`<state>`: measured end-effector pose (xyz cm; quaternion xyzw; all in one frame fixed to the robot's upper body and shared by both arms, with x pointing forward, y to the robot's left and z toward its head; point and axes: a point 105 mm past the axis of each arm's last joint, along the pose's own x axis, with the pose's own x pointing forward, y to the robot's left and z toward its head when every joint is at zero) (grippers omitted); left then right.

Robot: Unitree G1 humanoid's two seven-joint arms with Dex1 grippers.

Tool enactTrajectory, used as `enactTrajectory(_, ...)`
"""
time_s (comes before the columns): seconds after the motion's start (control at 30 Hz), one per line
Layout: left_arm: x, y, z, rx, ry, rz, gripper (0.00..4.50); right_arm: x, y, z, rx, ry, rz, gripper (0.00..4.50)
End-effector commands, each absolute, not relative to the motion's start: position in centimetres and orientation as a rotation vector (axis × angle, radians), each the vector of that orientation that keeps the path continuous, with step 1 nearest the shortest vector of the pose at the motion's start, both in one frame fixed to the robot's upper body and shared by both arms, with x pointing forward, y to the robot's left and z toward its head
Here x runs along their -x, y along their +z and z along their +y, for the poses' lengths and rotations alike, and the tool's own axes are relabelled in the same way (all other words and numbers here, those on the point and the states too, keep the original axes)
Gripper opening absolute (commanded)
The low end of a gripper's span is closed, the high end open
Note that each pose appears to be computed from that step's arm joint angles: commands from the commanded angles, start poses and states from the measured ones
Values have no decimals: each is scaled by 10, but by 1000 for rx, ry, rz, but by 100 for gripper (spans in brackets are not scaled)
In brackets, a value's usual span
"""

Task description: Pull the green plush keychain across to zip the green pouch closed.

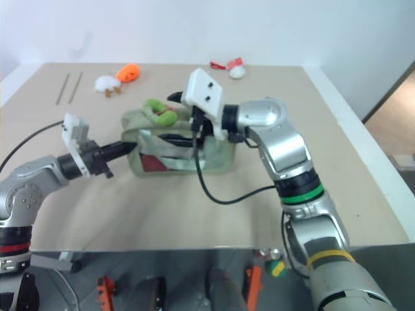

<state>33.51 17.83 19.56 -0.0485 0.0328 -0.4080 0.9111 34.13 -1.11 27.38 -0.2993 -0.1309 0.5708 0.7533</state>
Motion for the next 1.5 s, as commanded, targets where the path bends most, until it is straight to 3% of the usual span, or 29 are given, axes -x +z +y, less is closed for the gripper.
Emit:
enactTrajectory(0.03,-334,209,177,80,-853,18,0,-349,284,-5,733,1194,-337,448)
enactTrajectory(0.2,-335,209,176,81,-856,17,0,-356,288,-2,729,1169,-351,448)
enactTrajectory(0.37,-334,209,175,83,-855,18,0,-358,290,-3,713,1160,-361,326)
enactTrajectory(0.47,-335,209,176,86,-853,20,0,-359,292,-5,697,1159,-365,202)
enactTrajectory(0.53,-335,208,176,88,-852,21,0,-360,293,-6,690,1157,-363,157)
enactTrajectory(0.57,-335,208,176,89,-851,22,0,-361,293,-6,686,1157,-361,106)
enactTrajectory(0.67,-335,208,177,93,-849,22,0,-362,292,-7,674,1159,-355,18)
enactTrajectory(0.7,-336,208,177,95,-848,22,0,-363,291,-8,672,1160,-352,4)
enactTrajectory(1.0,-337,207,178,108,-845,24,0,-368,291,-15,644,1143,-337,4)
enactTrajectory(1.2,-337,207,178,110,-845,24,0,-361,318,-30,455,1174,-380,4)
enactTrajectory(1.33,-337,206,178,110,-846,25,0,-364,316,-34,398,1177,-339,4)
enactTrajectory(1.37,-337,206,178,110,-846,25,0,-364,314,-34,393,1180,-325,76)
enactTrajectory(1.5,-338,206,178,107,-847,27,0,-364,310,-32,419,1167,-322,207)
